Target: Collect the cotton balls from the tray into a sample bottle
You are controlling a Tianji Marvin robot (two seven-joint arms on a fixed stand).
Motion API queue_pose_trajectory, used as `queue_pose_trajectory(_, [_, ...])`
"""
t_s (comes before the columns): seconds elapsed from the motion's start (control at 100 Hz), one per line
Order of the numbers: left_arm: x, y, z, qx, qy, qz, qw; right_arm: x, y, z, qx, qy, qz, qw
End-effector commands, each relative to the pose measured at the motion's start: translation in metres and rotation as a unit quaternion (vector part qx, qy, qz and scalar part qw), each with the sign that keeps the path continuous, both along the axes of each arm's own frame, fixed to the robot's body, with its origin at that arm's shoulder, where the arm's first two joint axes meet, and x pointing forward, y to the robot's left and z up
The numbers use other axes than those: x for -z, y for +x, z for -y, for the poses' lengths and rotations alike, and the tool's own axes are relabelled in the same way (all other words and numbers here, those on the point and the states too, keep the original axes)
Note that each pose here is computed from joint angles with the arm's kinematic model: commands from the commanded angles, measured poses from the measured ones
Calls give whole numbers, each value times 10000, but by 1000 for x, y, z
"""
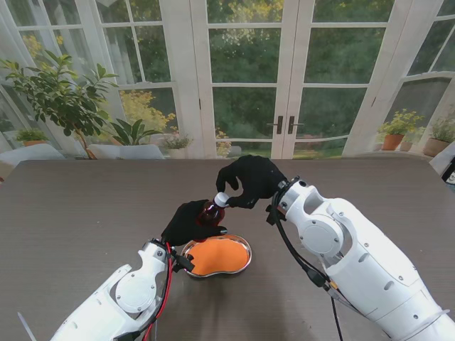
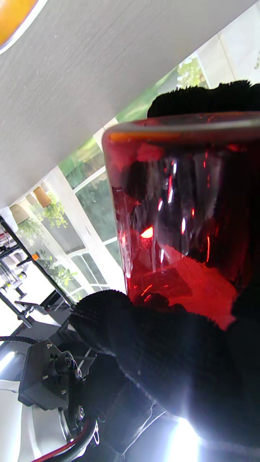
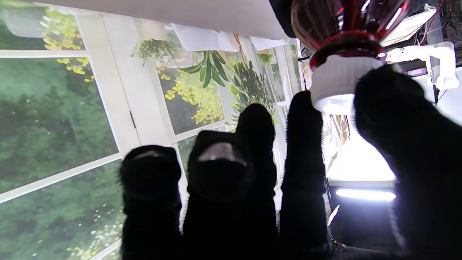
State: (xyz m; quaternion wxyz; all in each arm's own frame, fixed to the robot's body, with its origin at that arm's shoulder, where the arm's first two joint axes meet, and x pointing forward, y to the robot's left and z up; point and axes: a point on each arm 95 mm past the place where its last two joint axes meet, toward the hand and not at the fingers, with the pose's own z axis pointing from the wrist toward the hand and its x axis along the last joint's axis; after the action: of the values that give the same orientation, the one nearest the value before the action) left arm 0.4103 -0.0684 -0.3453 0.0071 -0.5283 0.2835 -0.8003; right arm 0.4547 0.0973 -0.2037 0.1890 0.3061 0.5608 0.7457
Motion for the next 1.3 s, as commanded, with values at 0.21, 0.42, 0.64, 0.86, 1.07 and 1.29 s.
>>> queue_pose_trajectory(0.21, [0, -1, 5, 105, 7, -29, 9999, 3, -2, -4, -13, -55, -123, 9999])
queue_pose_trajectory(0.42, [0, -1, 5, 108, 12, -41, 9999, 3, -3, -4, -15, -73, -56, 10000])
queue_pose_trajectory(0.64, [0, -1, 5, 120, 9, -50, 9999, 4, -4, -5, -61, -65, -10, 10000])
queue_pose_trajectory(0.86, [0, -1, 5, 118, 2, -54, 9999, 5, -4, -6, -45, -2, -27, 10000])
queue_pose_trajectory(1.07, [1, -1, 5, 126, -5, -57, 9999, 6, -4, -7, -23, -1, -25, 10000])
queue_pose_trajectory(1.29, [1, -1, 5, 143, -5, -80, 9999, 7, -5, -8, -13, 7, -106, 9999])
